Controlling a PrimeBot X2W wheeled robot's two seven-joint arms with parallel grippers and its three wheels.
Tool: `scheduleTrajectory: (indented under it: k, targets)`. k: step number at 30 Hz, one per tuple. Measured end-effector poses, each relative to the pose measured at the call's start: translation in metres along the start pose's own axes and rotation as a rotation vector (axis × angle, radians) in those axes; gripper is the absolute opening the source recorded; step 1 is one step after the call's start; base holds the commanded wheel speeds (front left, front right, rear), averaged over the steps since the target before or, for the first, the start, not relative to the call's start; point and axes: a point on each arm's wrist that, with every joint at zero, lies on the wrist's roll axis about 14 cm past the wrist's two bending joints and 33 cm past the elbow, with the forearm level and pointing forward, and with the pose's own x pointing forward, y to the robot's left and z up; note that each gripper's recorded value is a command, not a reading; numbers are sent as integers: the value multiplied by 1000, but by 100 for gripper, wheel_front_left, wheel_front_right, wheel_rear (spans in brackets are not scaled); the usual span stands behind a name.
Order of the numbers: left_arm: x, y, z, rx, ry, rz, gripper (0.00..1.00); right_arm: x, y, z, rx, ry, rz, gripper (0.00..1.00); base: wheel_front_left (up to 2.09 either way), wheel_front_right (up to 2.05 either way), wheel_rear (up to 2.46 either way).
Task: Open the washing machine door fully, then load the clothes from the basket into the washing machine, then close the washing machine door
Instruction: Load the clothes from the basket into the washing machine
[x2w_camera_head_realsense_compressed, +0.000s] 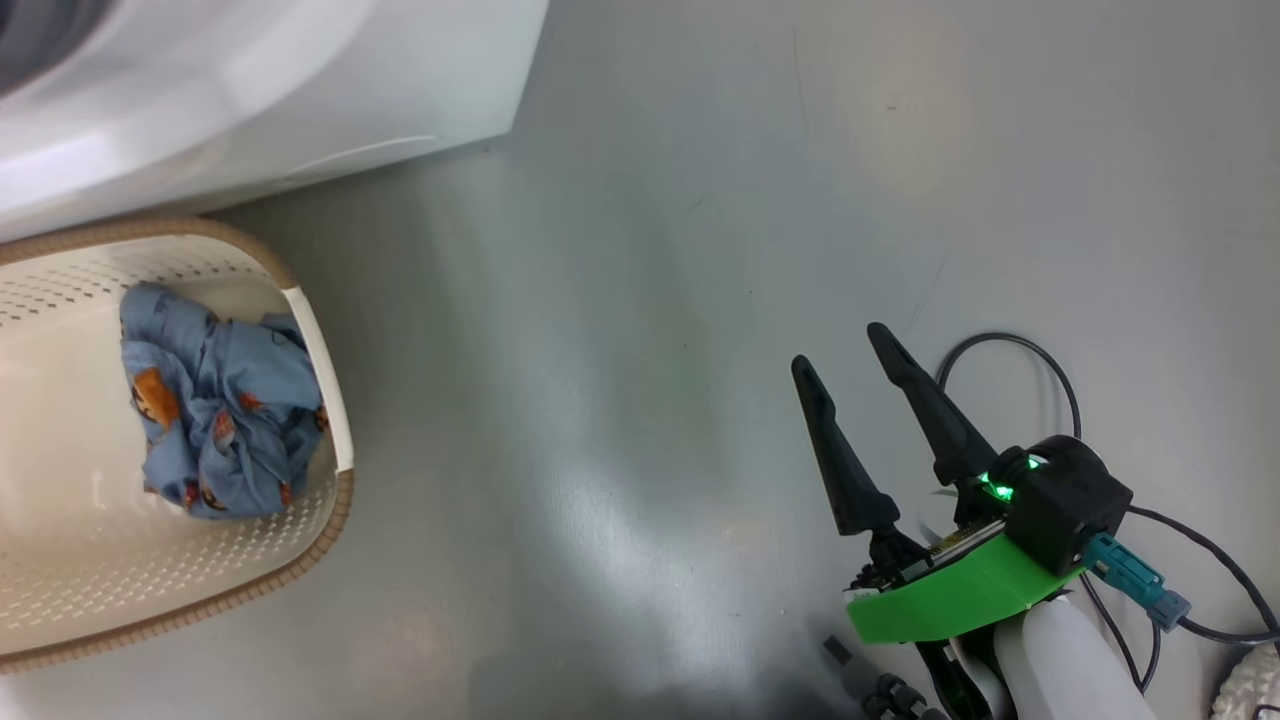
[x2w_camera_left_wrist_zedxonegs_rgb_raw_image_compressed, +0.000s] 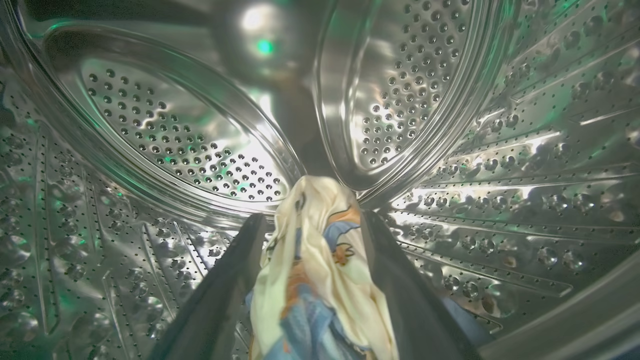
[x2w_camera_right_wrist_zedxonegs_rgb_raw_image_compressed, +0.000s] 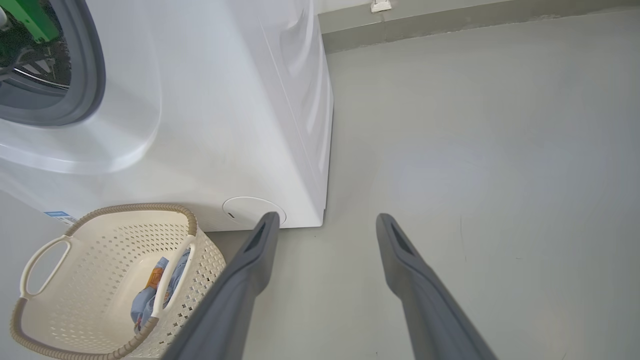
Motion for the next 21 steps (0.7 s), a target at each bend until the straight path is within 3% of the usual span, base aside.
scheduleTrajectory:
  k: [10,21]
  targets:
    - [-3,-8,19,-46,-10,-4,100,3,6,16,-5,-45,20,100,0,0,0]
    - [-35,2,20,-63,30,21,100,1,13,38,-6,-101,36,100,0,0,0]
